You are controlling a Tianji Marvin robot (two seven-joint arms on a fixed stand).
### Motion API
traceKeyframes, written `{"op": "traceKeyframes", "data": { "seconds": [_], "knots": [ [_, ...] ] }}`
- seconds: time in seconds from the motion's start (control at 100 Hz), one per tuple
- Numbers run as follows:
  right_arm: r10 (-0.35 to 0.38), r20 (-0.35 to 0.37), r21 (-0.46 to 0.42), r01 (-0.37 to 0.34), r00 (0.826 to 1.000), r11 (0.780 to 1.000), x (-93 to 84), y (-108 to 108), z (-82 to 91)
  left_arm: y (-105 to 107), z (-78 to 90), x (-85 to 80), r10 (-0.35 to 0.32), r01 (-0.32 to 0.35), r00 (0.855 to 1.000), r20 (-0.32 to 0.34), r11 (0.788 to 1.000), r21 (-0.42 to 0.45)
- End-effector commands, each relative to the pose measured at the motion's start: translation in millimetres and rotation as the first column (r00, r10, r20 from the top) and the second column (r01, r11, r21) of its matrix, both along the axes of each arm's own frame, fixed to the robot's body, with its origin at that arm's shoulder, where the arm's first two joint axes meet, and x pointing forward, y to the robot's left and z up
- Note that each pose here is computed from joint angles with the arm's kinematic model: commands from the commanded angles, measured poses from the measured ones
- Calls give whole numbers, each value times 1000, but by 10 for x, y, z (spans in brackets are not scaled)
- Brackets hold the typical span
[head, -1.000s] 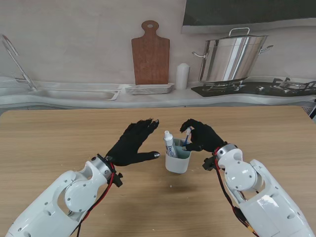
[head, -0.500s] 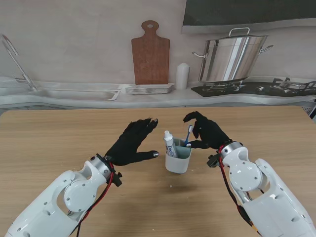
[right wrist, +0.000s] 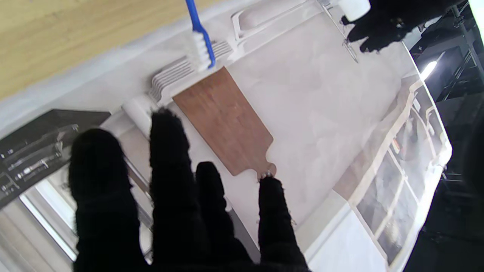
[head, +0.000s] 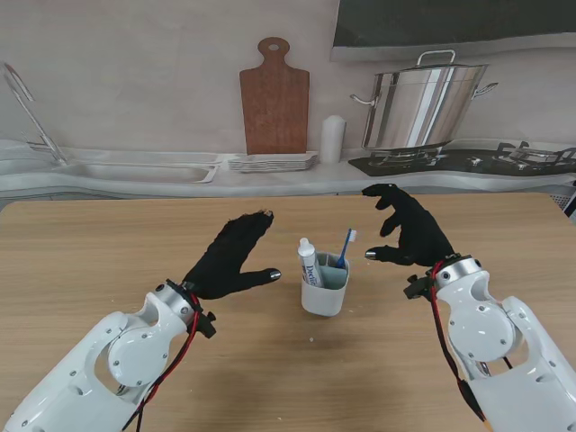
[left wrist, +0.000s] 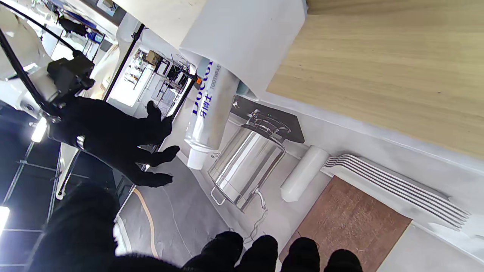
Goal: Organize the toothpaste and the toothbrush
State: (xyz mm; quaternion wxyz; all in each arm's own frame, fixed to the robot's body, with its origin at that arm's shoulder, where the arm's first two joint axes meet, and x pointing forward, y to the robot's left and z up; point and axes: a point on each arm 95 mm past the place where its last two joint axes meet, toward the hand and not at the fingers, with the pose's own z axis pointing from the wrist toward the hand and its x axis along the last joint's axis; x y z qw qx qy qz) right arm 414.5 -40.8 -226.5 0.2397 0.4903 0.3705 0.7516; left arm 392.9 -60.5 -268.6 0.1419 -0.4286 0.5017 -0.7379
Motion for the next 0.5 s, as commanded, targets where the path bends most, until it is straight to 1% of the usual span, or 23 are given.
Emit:
{"op": "traceKeyframes", "data": {
  "seconds": [0.0, 0.11, 0.19, 0.3, 0.49],
  "knots": [
    [6, 16, -4, -6, 1000, 1000, -50, -8, 26, -15, 24, -25, -2, 1, 1000, -17, 1000, -11],
    [9, 51, -10, -9, 999, 1000, -108, -64, 60, 20, 31, -45, 8, -8, 1000, -24, 1000, 2],
    [12, 73, 3, -13, 997, 1000, -150, -88, 58, 48, 30, -68, 12, -12, 999, -47, 1000, 6],
    [18, 99, 32, -22, 995, 999, -215, -111, 35, 103, 18, -92, 33, -32, 997, -72, 999, 12],
    [31, 135, 68, -41, 990, 997, -337, -97, -44, 184, -32, -107, 64, -65, 991, -115, 998, -8]
  ]
}}
